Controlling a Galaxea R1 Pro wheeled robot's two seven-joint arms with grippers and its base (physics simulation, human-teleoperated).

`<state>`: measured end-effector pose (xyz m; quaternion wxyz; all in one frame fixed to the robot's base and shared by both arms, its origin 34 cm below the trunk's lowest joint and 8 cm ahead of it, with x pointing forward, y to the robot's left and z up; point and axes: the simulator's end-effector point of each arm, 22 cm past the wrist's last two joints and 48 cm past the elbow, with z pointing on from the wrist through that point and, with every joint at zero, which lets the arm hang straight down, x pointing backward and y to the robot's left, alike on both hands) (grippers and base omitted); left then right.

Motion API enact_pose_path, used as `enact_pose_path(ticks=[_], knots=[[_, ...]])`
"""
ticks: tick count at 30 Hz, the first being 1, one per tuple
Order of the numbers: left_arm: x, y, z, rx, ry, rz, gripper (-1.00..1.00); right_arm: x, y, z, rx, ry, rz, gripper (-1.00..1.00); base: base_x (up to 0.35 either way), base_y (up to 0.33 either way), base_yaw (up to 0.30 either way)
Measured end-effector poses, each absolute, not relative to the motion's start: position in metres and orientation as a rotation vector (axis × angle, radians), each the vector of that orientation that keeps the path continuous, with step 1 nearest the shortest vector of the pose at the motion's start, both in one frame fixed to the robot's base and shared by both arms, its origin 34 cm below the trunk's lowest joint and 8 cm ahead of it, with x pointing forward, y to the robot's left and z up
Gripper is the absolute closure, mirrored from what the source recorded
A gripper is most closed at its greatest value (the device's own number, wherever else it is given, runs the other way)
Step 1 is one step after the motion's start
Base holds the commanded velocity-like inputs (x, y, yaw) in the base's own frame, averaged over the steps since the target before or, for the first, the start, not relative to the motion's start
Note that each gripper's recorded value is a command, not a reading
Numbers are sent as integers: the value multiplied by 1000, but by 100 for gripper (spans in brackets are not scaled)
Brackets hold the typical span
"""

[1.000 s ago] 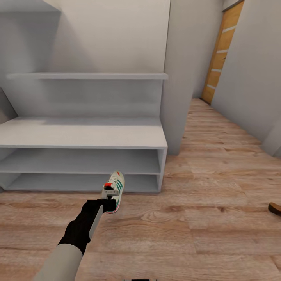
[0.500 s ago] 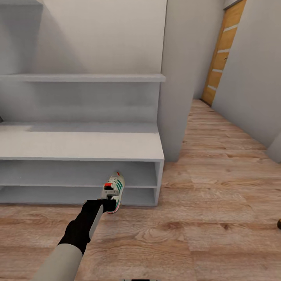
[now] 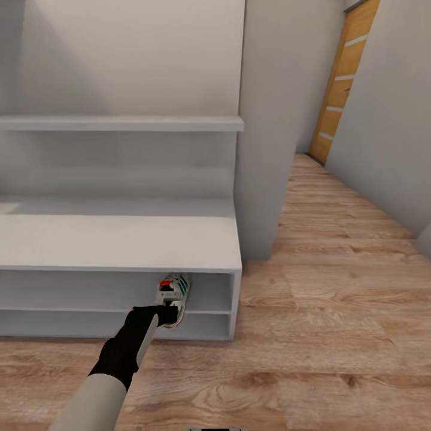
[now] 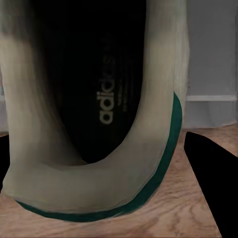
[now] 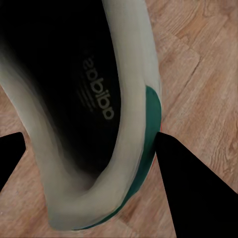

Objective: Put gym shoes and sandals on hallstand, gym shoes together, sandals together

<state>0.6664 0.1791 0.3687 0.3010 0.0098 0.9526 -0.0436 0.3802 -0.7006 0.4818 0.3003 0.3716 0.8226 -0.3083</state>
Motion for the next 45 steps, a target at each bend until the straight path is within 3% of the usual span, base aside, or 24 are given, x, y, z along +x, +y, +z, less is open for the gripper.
enact_pose_path(ticks=[9,35,36,45], knots=[[666,180,368,27,2529,-114,100,380,-701,482,986,2184,-818,100,301,-41,0],[666,180,367,26,2530,-113,100,380,-701,482,986,2184,-820,100,13,0,0],[666,180,367,26,2531,-113,-100,380,-701,482,986,2184,-820,100,0,0,0],[666,182,367,22,2531,-113,-100,380,-701,482,986,2184,-821,100,0,0,0]])
